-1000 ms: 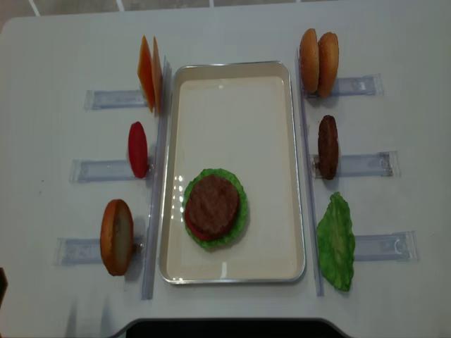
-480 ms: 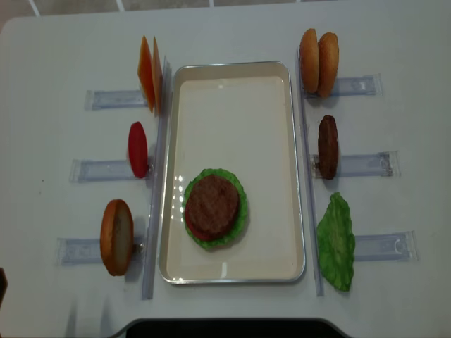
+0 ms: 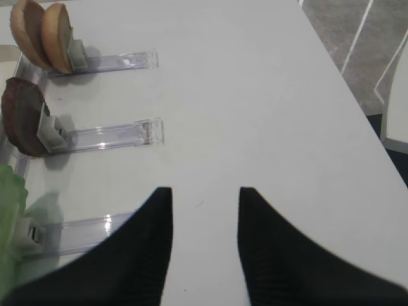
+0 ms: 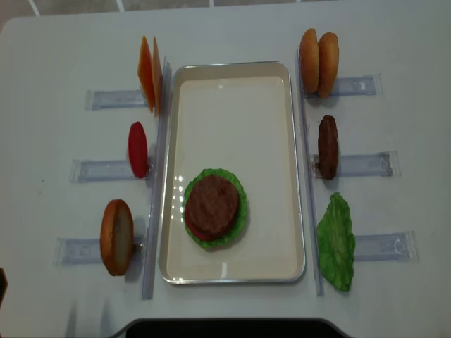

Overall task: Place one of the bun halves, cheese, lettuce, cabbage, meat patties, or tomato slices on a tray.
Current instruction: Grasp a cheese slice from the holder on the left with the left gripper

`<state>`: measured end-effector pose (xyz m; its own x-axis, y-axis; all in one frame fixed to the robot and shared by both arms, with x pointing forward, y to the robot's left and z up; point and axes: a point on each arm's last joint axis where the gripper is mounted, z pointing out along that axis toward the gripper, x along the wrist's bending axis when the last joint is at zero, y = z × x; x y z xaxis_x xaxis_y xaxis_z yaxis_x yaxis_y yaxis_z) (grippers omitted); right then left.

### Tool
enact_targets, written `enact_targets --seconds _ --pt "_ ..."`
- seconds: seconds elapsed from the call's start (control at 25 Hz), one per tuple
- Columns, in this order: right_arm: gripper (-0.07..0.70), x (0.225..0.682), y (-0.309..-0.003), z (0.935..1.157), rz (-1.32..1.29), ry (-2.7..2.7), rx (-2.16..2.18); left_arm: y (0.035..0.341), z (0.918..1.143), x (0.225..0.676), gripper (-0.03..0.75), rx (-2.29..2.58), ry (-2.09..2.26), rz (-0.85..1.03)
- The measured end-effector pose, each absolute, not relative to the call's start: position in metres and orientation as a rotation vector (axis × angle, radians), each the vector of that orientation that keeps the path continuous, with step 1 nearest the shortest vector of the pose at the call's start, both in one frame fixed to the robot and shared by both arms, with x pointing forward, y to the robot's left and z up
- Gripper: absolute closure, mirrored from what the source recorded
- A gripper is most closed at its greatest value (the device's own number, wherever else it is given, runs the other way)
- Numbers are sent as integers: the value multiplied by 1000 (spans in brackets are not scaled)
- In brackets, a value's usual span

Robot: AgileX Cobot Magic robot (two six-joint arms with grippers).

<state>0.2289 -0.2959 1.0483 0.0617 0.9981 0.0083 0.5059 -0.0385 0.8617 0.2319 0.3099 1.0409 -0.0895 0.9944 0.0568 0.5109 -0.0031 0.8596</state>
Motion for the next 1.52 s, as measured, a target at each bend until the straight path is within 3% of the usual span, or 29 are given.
enact_targets --seconds 0.24,0.44,0.6,0.88,1.08,1.28,1.52 --pt "387 229 -296 1048 884 1529 1635 312 1050 230 234 1559 1665 1043" --pt "387 229 -296 1048 884 1529 1635 314 1058 254 234 1606 1813 941" --pt "387 229 -296 1048 884 1529 1635 317 1073 297 247 1697 1974 835" --pt "387 229 -296 1048 884 1529 1635 320 1096 419 251 1845 2134 669" --pt "387 229 -296 1048 884 1529 1635 321 1090 518 251 1913 2191 591" --pt "387 229 -296 1048 884 1529 1635 321 1065 600 256 2002 2250 476" --pt "387 229 -296 1048 884 1529 1634 322 1049 641 274 2040 2293 424"
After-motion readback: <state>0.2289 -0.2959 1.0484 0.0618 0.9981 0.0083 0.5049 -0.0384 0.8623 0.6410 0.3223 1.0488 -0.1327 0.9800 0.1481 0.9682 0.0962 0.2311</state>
